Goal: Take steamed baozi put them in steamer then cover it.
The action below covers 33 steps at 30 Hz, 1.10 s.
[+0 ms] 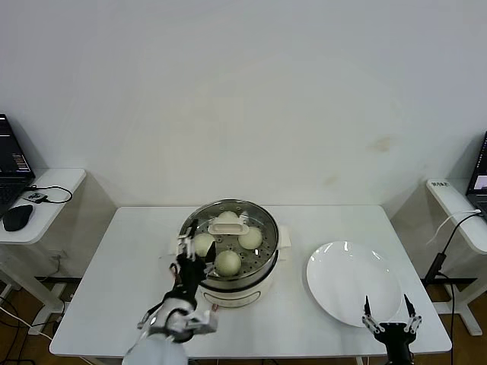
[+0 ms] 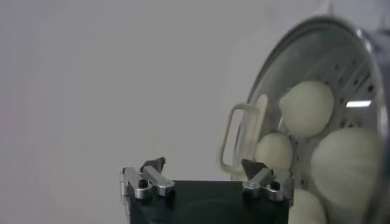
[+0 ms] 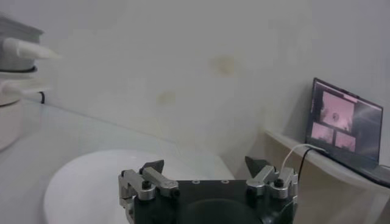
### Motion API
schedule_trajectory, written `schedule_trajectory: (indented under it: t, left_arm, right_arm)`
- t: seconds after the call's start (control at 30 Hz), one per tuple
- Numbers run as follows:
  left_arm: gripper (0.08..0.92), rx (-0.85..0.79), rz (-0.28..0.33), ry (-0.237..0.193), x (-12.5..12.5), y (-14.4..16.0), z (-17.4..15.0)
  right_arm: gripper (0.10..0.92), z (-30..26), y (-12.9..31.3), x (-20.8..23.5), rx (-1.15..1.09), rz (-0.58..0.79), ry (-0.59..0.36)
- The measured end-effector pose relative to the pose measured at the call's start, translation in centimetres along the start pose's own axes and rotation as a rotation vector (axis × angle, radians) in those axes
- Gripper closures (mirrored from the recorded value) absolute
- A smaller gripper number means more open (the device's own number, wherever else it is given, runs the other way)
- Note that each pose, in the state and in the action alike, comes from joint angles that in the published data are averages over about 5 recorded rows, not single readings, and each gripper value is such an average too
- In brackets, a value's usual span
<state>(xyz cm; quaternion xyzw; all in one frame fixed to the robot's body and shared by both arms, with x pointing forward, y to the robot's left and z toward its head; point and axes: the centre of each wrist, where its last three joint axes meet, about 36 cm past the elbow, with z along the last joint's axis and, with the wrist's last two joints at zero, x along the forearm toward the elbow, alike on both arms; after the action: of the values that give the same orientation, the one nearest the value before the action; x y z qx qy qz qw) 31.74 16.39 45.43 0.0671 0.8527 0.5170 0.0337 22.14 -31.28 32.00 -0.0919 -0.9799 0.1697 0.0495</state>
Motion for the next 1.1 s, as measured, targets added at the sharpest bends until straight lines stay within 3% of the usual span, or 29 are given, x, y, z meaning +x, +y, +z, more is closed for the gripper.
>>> schedule_trajectory:
  t: [0.27, 0.57, 0.73, 1.1]
  left_arm:
    - [0.177, 0.454, -0.043, -0.004, 4.2, 1.1, 4.1]
    - [0.177, 0.872, -0.132, 0.133, 8.9, 0.6, 8.6]
    - [0.177, 0.988, -0.142, 0.190, 11.3, -0.7, 10.0]
    - [0.177, 1.097, -0.141, 0.232, 14.5, -2.6, 11.2]
  right_arm:
    - [0.200, -0.4, 0.1, 0.4, -0.004, -0.031, -0.006]
    - [0.200, -1.1, -0.1, 1.4, -0.036, -0.143, -0.008]
    - [0.200, -1.8, -0.2, 2.2, -0.077, -0.223, -0.006]
    - [0.200, -2.4, 0.6, 3.6, -0.155, -0.337, 0.020]
